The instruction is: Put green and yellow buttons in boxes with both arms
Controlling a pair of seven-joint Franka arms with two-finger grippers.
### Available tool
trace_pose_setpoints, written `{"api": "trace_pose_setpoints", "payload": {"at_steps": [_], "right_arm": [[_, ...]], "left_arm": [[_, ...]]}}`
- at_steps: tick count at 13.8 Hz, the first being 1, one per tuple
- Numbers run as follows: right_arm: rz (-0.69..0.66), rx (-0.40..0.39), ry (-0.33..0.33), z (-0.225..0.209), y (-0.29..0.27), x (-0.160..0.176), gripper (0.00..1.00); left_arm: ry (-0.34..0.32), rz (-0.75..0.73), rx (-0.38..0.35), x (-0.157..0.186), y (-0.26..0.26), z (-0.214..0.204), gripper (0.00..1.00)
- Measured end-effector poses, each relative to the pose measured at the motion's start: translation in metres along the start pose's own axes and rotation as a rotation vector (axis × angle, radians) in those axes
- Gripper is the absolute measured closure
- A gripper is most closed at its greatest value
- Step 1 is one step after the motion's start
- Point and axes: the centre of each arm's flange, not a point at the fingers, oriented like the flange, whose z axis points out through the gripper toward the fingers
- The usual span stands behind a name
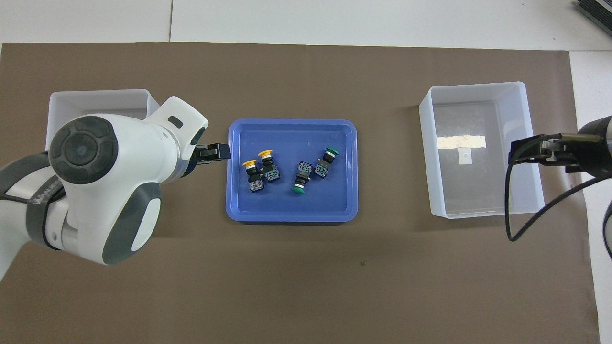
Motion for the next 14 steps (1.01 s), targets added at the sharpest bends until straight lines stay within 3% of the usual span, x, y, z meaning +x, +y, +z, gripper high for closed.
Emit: {"api": "trace_pose_setpoints", "payload": {"at_steps": [3,7,14], "right_arm": [[0.000,0.000,0.002,0.001,0.000,0.000,0.00],[0.000,0.003,0.011,0.001,0.000,0.002,0.00],[0.000,0.002,0.009,0.002,0.000,0.002,0.00]], "left_arm": [[0.024,0.020,-0.020,-0.010,0.010,0.036,0.00],[0.052,0.014,-0.039,-0.020,0.011,0.054,0.00],[0.040,-0.024,-0.060,-0.054,0.041,0.112,0.00]]}}
